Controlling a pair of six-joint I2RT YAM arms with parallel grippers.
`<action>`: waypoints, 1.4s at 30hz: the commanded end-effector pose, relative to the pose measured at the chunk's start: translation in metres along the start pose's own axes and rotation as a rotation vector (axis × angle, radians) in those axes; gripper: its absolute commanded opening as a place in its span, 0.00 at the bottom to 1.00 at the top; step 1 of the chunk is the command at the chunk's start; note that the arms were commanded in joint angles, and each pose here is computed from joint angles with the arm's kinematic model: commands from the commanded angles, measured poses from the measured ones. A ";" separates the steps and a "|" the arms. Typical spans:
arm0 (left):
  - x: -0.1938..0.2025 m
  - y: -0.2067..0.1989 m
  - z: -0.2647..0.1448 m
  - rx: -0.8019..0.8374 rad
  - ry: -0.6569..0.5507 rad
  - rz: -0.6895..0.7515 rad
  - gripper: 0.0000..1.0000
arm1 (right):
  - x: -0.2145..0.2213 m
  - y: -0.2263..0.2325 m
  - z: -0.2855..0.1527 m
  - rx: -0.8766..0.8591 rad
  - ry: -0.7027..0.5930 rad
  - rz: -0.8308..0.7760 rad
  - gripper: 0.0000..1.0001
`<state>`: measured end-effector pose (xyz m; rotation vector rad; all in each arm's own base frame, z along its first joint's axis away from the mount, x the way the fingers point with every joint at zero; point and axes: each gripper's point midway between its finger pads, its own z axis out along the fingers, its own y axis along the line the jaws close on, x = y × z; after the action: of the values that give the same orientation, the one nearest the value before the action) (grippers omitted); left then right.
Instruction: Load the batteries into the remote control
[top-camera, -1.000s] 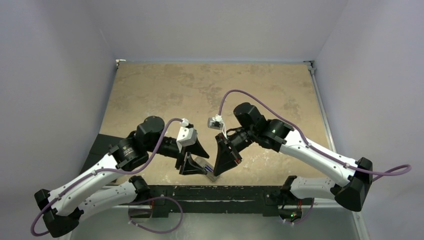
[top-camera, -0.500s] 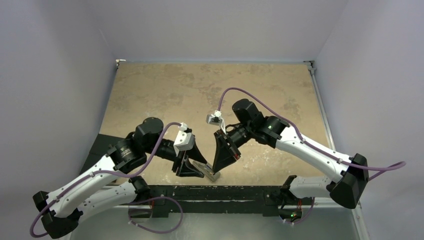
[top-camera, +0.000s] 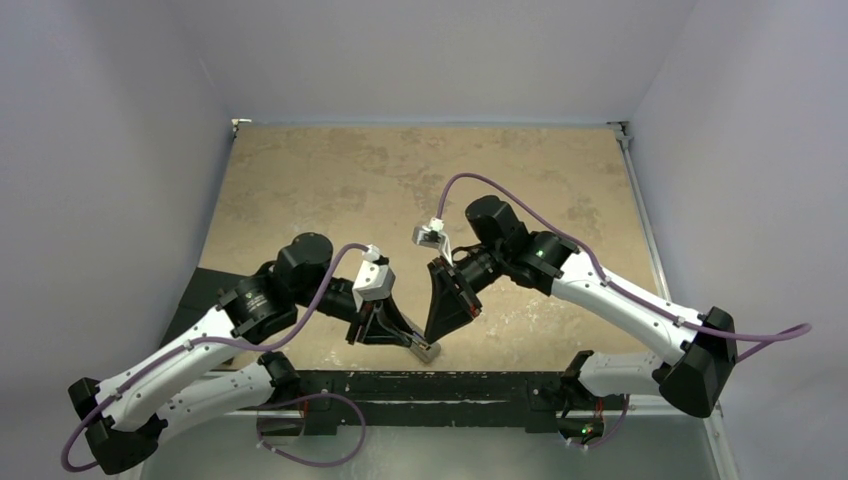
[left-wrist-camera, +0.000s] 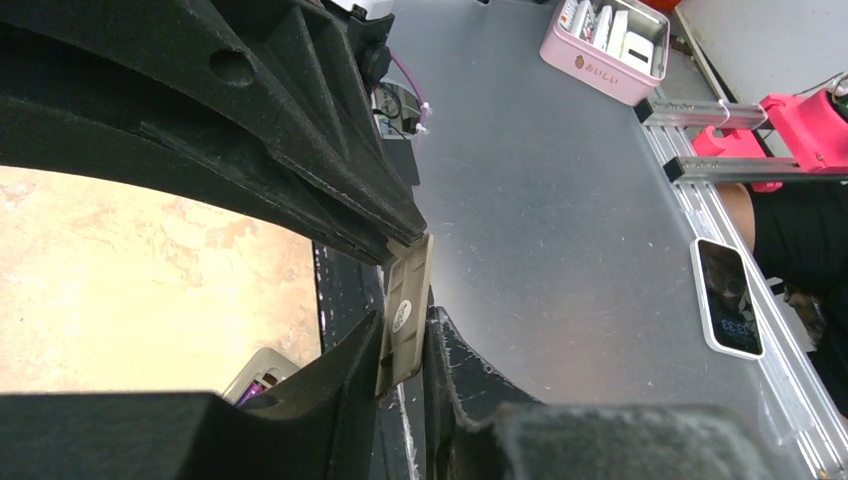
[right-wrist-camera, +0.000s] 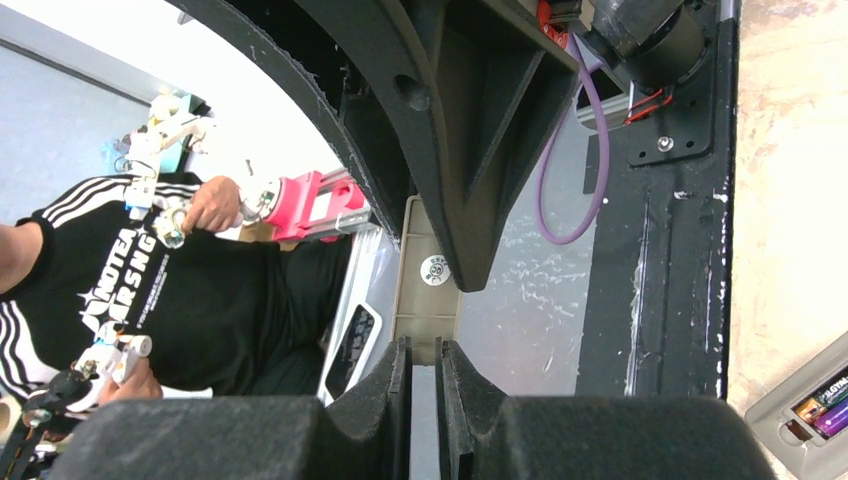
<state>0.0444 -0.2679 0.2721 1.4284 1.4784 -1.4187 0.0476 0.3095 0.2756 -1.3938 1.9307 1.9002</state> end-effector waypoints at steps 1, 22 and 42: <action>-0.020 -0.003 -0.003 0.002 -0.032 0.067 0.15 | -0.010 0.008 -0.003 -0.020 -0.020 -0.048 0.00; -0.010 0.006 0.000 -0.025 -0.012 0.055 0.01 | -0.021 -0.014 -0.019 0.233 -0.113 -0.081 0.41; 0.015 0.051 0.018 -0.225 -0.119 -0.322 0.00 | -0.009 -0.061 -0.056 0.618 -0.239 -0.151 0.56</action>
<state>0.0694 -0.2848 0.2274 1.1644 1.7789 -1.4488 0.1088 0.2845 0.2542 -1.0417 2.0172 1.2760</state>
